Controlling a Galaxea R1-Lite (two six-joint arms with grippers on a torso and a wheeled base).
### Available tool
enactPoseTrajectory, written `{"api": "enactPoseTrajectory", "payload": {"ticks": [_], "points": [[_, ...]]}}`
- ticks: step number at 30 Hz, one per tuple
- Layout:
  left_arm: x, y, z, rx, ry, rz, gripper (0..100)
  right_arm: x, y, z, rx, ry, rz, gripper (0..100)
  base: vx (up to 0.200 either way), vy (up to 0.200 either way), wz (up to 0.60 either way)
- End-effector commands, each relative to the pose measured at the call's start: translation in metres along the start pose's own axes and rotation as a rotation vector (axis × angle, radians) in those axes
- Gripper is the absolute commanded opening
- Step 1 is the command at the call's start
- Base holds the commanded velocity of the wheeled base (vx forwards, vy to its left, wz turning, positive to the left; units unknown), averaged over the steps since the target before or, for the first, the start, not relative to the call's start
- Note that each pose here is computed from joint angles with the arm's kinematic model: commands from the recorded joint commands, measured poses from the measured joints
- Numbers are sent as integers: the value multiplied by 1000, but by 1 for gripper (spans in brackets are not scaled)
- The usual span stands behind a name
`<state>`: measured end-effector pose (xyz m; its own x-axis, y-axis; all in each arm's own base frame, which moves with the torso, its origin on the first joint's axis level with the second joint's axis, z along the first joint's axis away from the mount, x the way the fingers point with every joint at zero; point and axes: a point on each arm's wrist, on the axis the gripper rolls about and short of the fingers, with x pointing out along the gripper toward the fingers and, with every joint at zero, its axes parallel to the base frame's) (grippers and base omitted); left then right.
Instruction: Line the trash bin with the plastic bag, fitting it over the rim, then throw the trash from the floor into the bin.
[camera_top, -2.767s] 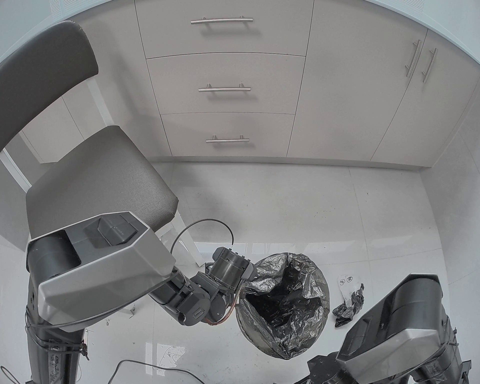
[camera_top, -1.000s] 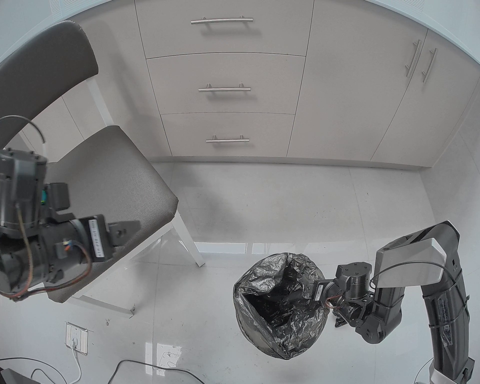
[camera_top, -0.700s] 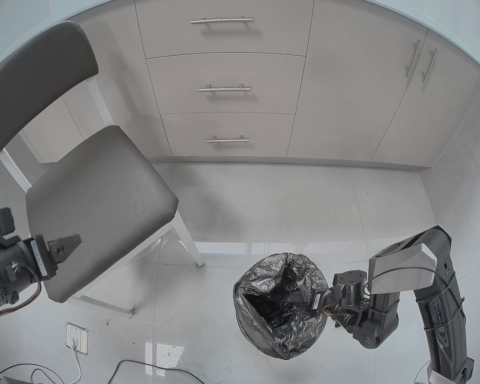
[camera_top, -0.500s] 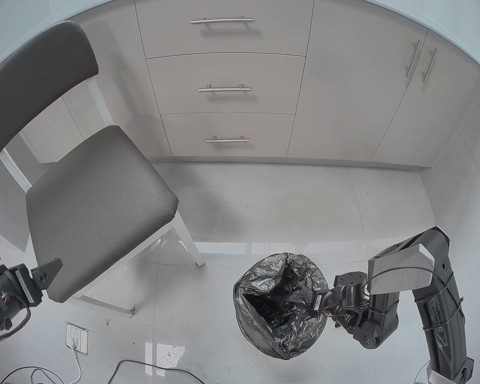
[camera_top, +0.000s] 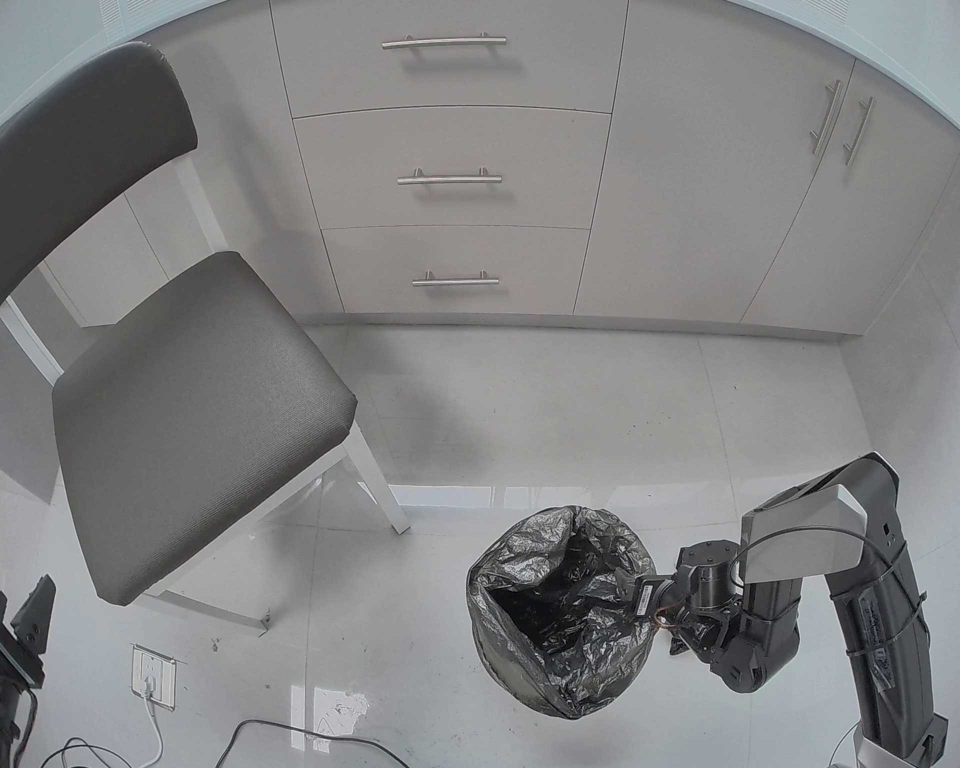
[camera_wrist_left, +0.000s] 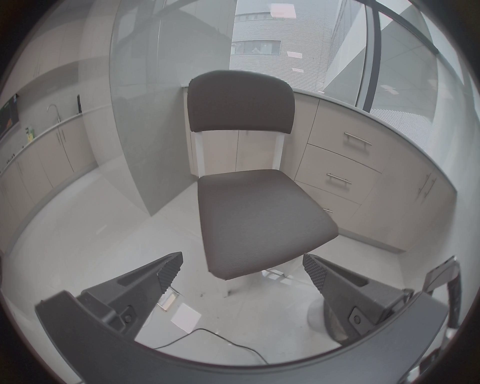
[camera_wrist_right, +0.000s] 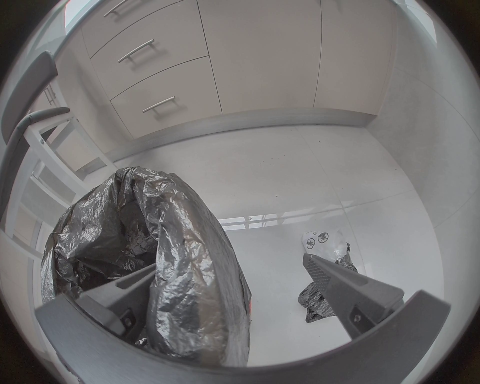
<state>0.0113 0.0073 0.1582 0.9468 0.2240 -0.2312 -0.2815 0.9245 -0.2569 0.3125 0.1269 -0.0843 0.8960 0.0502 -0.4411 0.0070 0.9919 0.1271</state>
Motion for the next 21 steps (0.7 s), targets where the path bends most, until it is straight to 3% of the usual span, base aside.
{"api": "enactPoseTrajectory", "payload": {"ticks": [1,10,17,21], "points": [[-11,21,-41,59,-83,80,100,0,0,1,5,-13,0,100,0,0,0],[-16,30,-72,93,-156,196,100,1,0,-1,2,-11,2,100,0,0,0],[-16,31,-74,104,-202,177,100,1,0,-2,2,-7,1,100,0,0,0],[-17,30,-76,121,-221,114,100,2,1,-4,-2,-4,1,100,0,0,0]]}}
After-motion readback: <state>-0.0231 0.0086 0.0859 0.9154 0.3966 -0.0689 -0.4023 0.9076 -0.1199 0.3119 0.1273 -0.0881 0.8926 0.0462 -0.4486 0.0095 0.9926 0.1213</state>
